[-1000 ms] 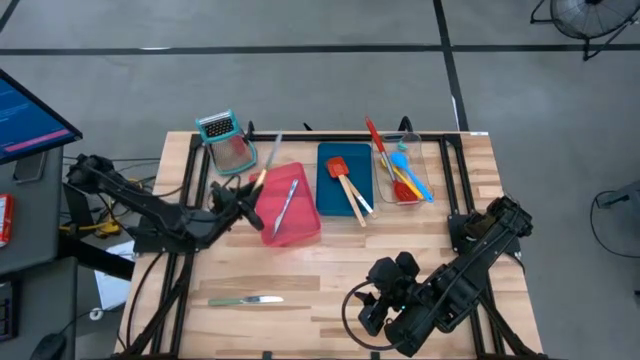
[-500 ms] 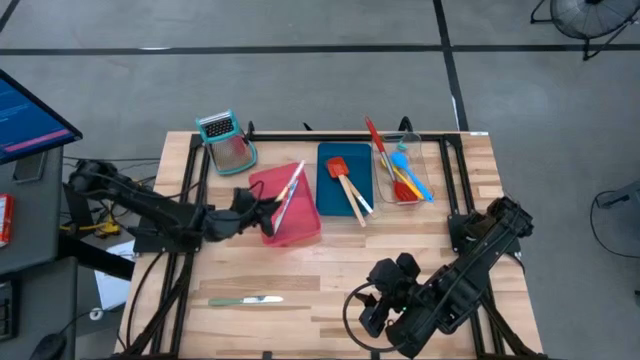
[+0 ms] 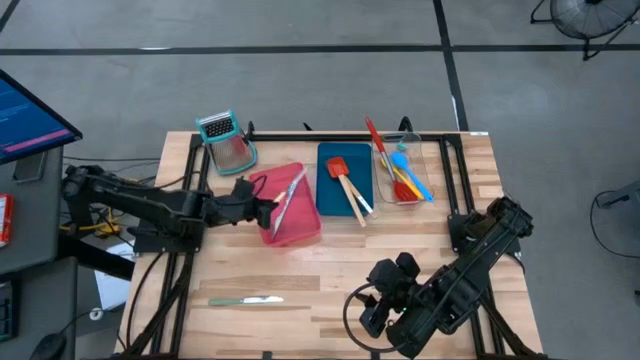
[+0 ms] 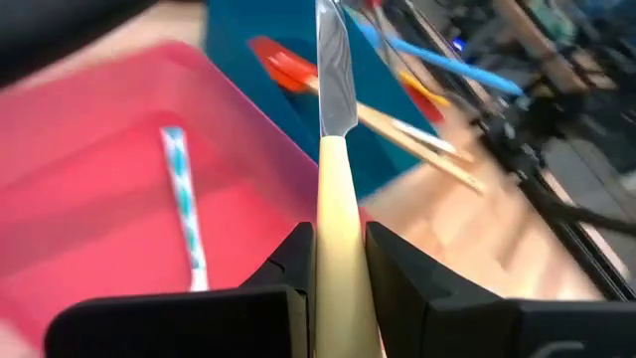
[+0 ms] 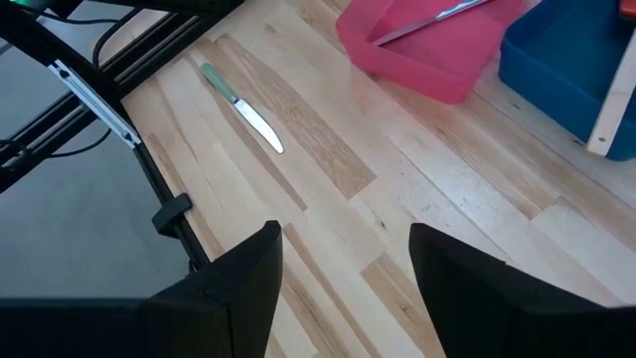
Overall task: Pick & Place Kitchen Items
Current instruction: Put the yellow table knife into the red bin
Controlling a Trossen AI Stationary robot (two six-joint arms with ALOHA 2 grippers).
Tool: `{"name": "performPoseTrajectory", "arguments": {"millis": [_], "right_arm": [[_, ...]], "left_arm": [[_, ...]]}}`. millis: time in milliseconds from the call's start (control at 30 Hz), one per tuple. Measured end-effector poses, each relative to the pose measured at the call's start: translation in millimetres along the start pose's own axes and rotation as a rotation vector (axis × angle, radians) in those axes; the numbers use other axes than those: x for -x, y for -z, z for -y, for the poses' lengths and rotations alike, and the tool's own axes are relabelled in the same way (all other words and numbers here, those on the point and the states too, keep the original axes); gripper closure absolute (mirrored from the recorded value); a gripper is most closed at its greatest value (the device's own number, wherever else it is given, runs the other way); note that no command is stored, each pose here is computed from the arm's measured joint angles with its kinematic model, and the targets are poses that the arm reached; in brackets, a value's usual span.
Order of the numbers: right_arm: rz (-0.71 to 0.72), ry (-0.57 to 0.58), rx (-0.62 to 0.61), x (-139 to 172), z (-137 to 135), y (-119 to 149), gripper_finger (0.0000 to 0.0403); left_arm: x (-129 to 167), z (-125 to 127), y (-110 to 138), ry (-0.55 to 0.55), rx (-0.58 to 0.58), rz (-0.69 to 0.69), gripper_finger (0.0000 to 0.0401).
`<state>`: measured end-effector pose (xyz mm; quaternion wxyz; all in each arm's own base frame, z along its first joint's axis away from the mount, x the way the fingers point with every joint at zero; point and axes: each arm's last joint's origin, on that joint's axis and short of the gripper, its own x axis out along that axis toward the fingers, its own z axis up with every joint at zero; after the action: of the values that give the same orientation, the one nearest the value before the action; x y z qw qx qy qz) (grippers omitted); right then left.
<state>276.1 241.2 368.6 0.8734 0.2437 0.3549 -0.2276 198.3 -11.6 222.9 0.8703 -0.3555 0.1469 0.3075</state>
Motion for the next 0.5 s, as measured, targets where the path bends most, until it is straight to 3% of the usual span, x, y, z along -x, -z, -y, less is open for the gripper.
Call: {"name": "performPoseTrajectory", "arguments": {"millis": [233, 500], "right_arm": [[0.0, 0.0, 0.01, 0, 0, 0, 0.0187], [0.0, 0.001, 0.012, 0, 0, 0, 0.0187]], "left_arm": [[3, -2, -8, -0.11, -0.002, 0.016, 0.0352], [-13, -5, 6, -0.193, -0.09, -0.034, 0.0352]]}}
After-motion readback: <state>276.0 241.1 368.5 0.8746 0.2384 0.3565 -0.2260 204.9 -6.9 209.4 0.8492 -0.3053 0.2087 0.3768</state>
